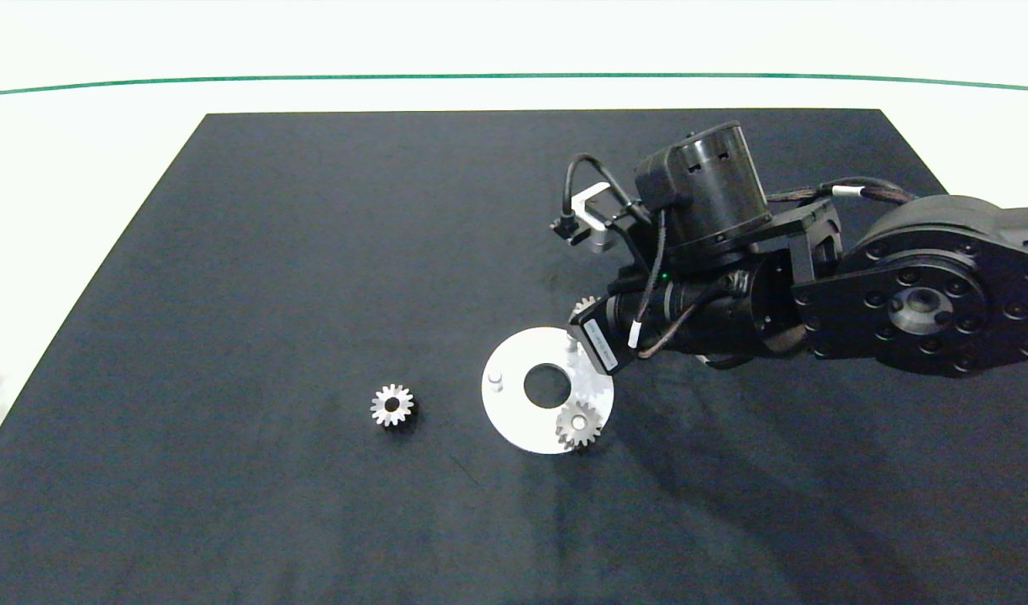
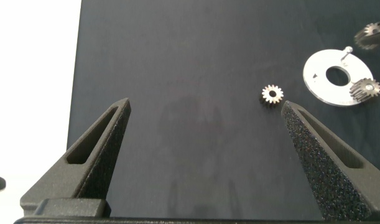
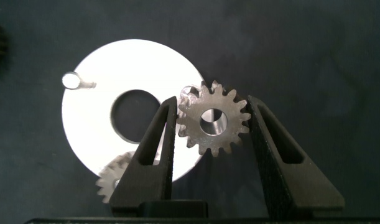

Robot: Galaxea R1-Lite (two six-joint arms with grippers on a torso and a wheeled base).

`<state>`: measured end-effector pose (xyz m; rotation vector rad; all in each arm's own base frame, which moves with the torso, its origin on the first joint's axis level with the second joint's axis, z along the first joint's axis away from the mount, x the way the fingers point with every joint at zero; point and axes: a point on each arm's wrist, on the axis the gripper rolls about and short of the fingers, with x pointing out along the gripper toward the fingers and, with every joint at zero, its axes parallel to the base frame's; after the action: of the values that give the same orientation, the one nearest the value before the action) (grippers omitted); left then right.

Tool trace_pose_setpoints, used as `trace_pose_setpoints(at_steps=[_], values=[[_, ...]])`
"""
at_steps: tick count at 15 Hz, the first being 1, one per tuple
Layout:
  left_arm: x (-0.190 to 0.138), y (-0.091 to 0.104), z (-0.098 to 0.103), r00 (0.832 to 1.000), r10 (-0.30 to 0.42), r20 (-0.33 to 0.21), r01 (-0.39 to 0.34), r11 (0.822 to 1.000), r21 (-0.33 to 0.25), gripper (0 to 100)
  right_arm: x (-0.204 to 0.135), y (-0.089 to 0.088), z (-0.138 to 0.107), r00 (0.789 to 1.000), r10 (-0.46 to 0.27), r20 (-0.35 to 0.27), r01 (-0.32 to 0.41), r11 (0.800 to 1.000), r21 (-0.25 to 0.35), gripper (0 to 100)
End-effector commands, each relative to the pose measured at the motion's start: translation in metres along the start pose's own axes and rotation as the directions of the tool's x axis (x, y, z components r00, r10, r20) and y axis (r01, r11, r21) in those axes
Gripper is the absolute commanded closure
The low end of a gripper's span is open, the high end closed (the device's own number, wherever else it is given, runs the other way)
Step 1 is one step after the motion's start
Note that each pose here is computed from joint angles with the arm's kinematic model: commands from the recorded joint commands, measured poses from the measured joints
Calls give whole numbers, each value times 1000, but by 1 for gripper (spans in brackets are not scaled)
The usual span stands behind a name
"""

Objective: Install three planetary gears onto the carrier pins

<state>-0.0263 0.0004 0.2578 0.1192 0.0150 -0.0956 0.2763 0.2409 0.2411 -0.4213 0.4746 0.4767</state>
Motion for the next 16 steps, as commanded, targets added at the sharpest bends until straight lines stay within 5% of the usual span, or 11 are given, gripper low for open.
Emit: trace_pose_setpoints(at_steps=[1,16], values=[[0,0,-1,1000,-1,-4,1,1000,2,0,5,6,3,1000,8,3,-8,1000,-5,87],[0,0,1,1000,-5,1,5,1000,1,0,25,12,-1,1000,12,-27,-12,1000,-8,87]])
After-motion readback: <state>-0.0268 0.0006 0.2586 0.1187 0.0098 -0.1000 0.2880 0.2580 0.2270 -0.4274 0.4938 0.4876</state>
